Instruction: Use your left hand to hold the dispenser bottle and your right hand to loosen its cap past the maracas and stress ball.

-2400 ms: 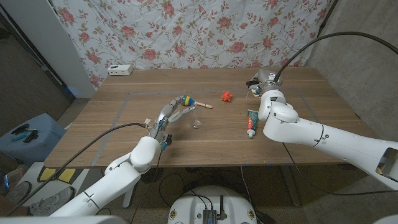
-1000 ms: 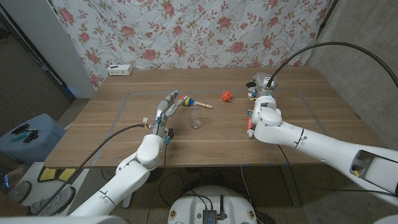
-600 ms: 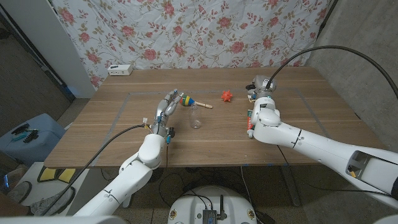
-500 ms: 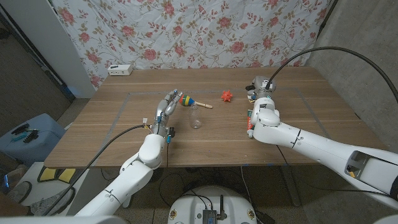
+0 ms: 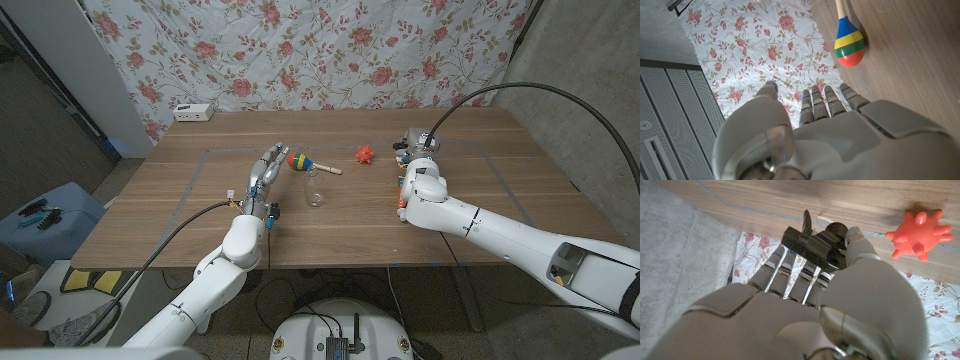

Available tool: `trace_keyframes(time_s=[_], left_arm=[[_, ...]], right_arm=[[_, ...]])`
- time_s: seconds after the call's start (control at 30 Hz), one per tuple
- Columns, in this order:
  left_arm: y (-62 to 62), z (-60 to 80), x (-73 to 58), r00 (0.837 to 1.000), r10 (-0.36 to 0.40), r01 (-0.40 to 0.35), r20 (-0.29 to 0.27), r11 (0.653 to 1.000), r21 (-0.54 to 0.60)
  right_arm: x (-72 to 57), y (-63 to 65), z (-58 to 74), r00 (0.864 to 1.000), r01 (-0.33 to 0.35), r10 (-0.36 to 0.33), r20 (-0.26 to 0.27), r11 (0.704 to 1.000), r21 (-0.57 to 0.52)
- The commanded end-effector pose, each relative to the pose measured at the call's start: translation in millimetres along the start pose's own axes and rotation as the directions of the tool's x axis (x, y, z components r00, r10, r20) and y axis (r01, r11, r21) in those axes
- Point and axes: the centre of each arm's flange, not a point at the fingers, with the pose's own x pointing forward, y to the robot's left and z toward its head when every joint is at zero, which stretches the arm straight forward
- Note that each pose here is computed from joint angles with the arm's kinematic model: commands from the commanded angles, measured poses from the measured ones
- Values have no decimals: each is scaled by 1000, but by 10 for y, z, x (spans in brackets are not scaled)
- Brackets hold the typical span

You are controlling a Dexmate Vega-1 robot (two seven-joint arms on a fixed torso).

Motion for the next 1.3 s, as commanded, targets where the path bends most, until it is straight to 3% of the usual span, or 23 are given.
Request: trace_keyframes(time_s=[0.03, 0.83, 1.3], left_arm=[[62, -18, 0, 1000, 18, -18, -6, 1000, -15], [163, -90, -43, 999, 28, -29, -36, 999, -36], [211, -115, 0, 999, 15, -17, -35, 999, -43]], right_arm=[[13, 143, 13, 999, -43, 43, -10, 999, 34], [-32, 222, 14, 990, -140, 142, -11, 985, 102], [-44, 232, -85, 983, -181, 177, 36, 952, 246]])
